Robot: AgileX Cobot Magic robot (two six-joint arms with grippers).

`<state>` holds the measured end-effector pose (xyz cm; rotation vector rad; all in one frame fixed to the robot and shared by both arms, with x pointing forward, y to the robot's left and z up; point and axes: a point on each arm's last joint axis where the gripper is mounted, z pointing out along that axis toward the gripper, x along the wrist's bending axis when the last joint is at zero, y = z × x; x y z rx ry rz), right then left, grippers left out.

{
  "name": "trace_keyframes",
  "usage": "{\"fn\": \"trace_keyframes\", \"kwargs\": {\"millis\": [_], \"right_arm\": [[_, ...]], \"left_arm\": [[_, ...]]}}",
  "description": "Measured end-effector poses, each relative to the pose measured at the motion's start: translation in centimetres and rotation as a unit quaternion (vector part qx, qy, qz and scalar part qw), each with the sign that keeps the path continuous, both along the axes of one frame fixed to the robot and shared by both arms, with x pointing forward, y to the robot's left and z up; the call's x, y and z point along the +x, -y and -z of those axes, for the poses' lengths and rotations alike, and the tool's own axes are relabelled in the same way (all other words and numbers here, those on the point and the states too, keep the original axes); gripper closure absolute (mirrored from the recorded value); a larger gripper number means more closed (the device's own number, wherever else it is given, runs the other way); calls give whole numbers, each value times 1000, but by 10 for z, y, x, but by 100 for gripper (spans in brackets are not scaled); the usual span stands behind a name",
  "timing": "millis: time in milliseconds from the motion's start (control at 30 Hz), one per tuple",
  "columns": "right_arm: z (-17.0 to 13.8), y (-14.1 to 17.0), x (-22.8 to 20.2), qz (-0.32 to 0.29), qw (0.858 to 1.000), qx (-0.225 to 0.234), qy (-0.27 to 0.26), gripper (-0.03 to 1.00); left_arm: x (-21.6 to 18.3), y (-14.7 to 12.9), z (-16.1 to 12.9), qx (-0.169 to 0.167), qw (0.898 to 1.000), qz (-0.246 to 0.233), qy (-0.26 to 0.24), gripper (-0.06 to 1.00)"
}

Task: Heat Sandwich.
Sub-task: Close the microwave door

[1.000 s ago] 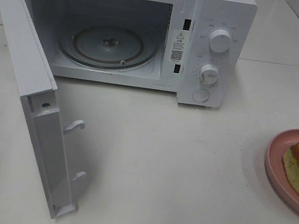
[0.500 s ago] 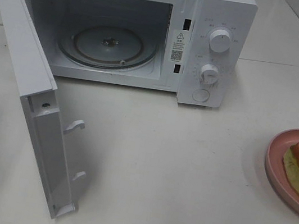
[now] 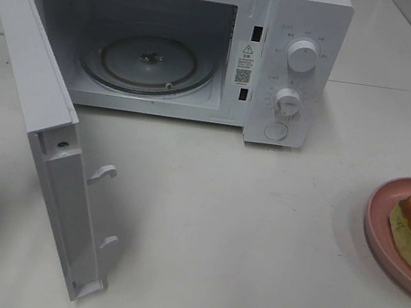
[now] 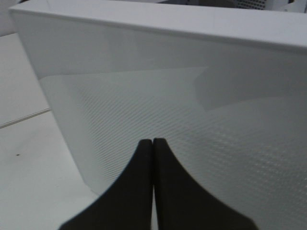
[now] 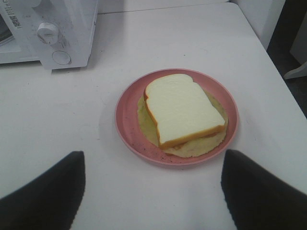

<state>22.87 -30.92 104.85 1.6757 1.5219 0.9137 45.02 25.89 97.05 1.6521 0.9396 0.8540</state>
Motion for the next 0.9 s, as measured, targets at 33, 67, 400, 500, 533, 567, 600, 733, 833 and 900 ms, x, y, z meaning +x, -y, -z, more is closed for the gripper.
{"fn": "trace_keyframes", "kwargs": {"millis": [33, 67, 400, 500, 533, 567, 600, 733, 833, 900], "right_arm": [[0, 0, 0, 0, 1000, 0, 0, 21], [0, 0, 0, 0, 1000, 0, 0, 21], [0, 0, 0, 0, 1000, 0, 0, 21], [0, 0, 0, 0, 1000, 0, 0, 21], [0, 0, 0, 0, 1000, 0, 0, 21], [0, 0, 0, 0, 1000, 0, 0, 21], [0, 0, 0, 0, 1000, 0, 0, 21], [0, 0, 0, 0, 1000, 0, 0, 21], [0, 0, 0, 0, 1000, 0, 0, 21], [0, 0, 0, 0, 1000, 0, 0, 21]], "left_arm": [[2, 8, 2, -8, 1000, 11, -7, 94], [3, 12, 3, -11, 1000, 14, -9, 94], [11, 41, 11, -14, 1000, 15, -4, 94], [15, 50, 11, -20, 1000, 13, -3, 94], [16, 53, 11, -20, 1000, 13, -3, 94], [18, 57, 11, -21, 1000, 13, -3, 94], [18, 57, 11, -21, 1000, 13, -3, 94], [25, 74, 13, -22, 1000, 8, -4, 94], [30, 86, 16, -20, 1000, 6, -7, 94], [33, 94, 17, -22, 1000, 5, -8, 94]]}}
